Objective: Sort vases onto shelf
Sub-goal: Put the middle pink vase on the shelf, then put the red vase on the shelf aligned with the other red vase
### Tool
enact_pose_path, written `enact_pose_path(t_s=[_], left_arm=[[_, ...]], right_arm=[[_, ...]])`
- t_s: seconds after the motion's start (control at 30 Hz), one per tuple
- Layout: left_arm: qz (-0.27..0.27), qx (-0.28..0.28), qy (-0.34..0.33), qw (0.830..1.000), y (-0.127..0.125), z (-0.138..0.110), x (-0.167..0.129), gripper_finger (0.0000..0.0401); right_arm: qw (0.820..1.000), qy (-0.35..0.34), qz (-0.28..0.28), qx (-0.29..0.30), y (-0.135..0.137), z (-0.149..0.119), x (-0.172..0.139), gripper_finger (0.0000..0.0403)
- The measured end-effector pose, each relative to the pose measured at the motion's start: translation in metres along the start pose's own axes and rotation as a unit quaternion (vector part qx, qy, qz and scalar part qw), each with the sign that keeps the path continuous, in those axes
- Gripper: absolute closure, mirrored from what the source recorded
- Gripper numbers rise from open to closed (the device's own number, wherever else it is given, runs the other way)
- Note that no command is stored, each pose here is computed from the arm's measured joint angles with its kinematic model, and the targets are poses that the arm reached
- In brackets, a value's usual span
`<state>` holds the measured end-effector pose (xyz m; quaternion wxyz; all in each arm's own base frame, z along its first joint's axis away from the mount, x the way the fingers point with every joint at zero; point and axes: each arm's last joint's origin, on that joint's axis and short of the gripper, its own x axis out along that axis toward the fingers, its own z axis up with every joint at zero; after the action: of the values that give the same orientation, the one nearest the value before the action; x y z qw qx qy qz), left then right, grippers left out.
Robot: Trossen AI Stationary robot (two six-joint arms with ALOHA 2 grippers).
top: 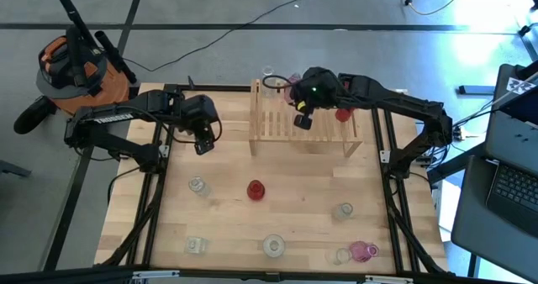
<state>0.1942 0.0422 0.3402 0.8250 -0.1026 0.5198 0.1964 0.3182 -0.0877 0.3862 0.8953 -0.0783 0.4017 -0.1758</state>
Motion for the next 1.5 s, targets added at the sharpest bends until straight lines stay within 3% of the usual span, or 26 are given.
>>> enact_pose_path(t_s=[0.23, 0.57, 0.77, 0.9, 1.07, 1.2, 1.37, 1.5], left_arm=[[-0.003, 0.005, 0.001, 1.000, 0.000, 0.000, 0.000, 0.0230], [-0.009, 0.006, 0.012, 1.000, 0.000, -0.002, 0.000, 0.0230], [-0.009, 0.006, 0.013, 1.000, 0.000, -0.002, 0.000, 0.0230], [-0.009, 0.007, 0.013, 1.000, 0.000, -0.002, 0.000, 0.0230], [-0.009, 0.006, 0.013, 1.000, 0.000, -0.002, 0.000, 0.0230], [-0.008, 0.007, 0.015, 1.000, 0.000, -0.003, 0.000, 0.0230], [-0.001, 0.006, 0.013, 1.000, 0.000, -0.002, 0.000, 0.0230], [0.003, 0.004, 0.012, 1.000, 0.001, -0.002, 0.000, 0.0230]], right_arm=[[1.000, 0.030, -0.008, 0.003, -0.005, -0.004, 0.013, 0.0355], [0.997, 0.070, -0.014, -0.007, -0.011, -0.009, 0.043, 0.0358], [0.995, 0.075, -0.053, -0.023, -0.013, -0.009, 0.043, 0.0358], [0.995, 0.075, -0.049, -0.031, -0.015, -0.009, 0.043, 0.0358], [0.998, 0.060, -0.008, -0.015, -0.013, -0.008, 0.039, 0.0358], [0.998, -0.004, 0.058, -0.021, -0.005, 0.006, 0.014, 0.0358], [0.975, -0.082, 0.196, -0.065, 0.030, 0.020, -0.011, 0.0358], [0.967, -0.065, 0.237, -0.072, 0.071, 0.018, -0.018, 0.0352]])
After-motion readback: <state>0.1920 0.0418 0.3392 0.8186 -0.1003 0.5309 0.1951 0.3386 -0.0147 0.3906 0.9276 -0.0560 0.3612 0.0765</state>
